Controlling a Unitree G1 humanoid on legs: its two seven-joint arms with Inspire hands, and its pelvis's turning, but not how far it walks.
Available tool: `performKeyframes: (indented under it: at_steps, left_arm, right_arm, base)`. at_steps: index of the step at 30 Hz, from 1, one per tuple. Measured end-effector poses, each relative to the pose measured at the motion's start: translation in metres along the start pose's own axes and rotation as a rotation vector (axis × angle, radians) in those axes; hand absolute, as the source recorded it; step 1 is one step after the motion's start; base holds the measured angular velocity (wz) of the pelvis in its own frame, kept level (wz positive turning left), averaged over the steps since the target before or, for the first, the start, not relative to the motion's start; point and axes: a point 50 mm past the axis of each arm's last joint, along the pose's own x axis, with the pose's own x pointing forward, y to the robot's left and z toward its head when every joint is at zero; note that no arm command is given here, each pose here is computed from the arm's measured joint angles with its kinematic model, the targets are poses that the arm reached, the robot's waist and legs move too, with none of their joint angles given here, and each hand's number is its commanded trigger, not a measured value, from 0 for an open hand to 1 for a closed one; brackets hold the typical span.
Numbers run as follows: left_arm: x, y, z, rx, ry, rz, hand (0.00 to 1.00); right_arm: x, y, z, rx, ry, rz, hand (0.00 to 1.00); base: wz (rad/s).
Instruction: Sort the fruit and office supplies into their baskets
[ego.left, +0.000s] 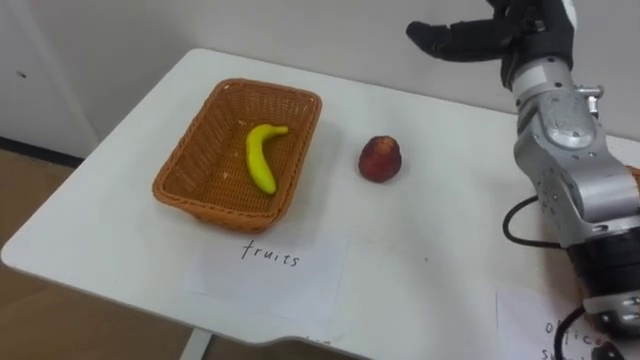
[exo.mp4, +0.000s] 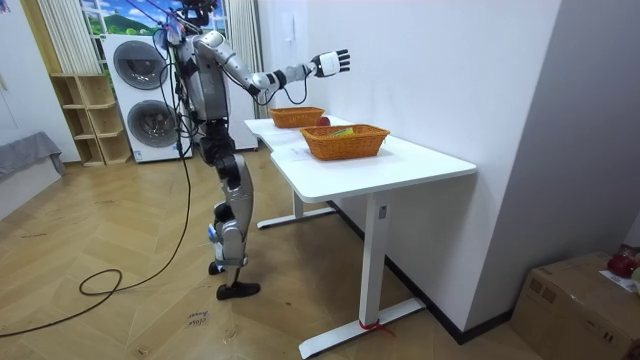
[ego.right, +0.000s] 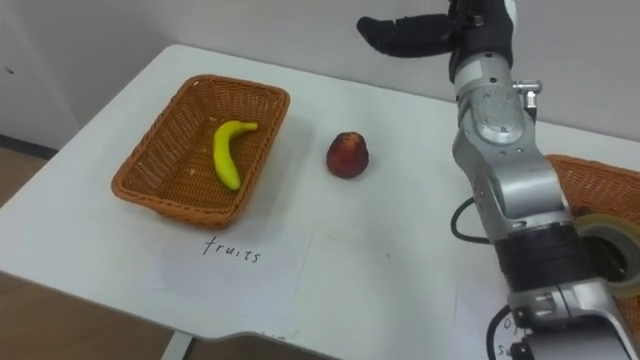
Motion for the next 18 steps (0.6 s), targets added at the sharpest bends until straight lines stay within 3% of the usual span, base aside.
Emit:
performKeyframes:
  at_steps: [7, 18]
  left_arm:
    - [-0.001, -0.001, -0.002, -0.038, 0.012, 0.009, 0.00]
    - [0.002, -0.002, 0.020, -0.020, -0.057, 0.015, 0.00]
  right_arm:
    - [-0.009, -0.001, -0.021, 0.010, 0.072, 0.001, 0.00]
    - [-0.013, -0.008, -0.059, 0.060, 0.233, -0.023, 0.00]
  base:
    - [0.01]
    - [0.00]
